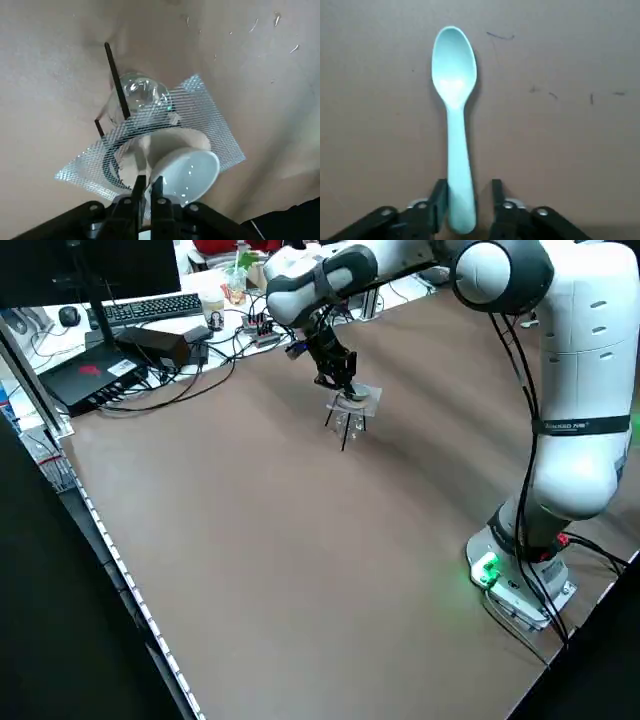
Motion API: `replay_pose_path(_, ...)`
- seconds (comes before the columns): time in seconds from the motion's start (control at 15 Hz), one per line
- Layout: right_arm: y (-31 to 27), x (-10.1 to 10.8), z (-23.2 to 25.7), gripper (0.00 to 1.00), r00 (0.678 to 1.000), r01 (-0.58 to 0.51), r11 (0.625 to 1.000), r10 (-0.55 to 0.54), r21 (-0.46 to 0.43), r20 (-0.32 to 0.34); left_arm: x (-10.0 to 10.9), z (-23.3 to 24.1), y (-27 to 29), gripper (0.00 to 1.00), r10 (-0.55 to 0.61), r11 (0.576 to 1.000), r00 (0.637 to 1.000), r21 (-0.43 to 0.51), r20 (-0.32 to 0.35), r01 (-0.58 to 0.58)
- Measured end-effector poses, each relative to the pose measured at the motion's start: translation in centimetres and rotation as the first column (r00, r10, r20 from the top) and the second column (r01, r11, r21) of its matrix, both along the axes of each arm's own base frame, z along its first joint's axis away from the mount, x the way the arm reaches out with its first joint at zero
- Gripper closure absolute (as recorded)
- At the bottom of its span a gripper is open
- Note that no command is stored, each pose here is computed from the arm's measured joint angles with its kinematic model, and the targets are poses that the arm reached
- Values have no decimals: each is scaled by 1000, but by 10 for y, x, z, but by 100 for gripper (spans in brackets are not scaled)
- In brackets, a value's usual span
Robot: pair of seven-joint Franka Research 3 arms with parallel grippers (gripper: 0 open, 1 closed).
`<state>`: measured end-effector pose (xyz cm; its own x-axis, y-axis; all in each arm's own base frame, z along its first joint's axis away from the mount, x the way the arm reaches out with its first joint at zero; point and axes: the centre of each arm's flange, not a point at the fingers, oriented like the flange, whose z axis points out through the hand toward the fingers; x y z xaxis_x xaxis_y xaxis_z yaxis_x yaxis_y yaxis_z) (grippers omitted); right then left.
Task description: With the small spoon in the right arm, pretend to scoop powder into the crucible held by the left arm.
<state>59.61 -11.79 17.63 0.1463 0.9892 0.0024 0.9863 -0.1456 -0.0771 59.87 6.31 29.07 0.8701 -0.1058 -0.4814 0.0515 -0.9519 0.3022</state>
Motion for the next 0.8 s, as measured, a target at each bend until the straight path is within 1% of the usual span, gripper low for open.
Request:
replay_pose_path(0.13, -4, -1, 0, 60, 1000, 5, 1000, -5, 0, 0, 1, 7, -1, 93, 1, 1000, 1000, 3, 10, -1)
replay_pose_path(0.27, -6, 0, 1, 76, 1000, 7, 1000, -7, 0, 3, 2, 15, 0, 93, 8, 1000, 1000, 10, 21, -8)
replay_pose_path(0.53, -7, 1, 2, 76, 999, -44, 999, 44, 1, 7, 4, 38, -10, 93, 43, 999, 998, 26, 39, -44)
replay_pose_path(0.67, -9, 1, 3, 76, 999, -47, 999, 47, 1, 8, 6, 51, -31, 93, 92, 996, 995, -21, 34, -91)
replay_pose_path(0.8, -13, 0, 3, 76, 999, -44, 999, 44, 4, -6, 7, 61, -56, 93, 134, 989, 991, -61, 20, -132)
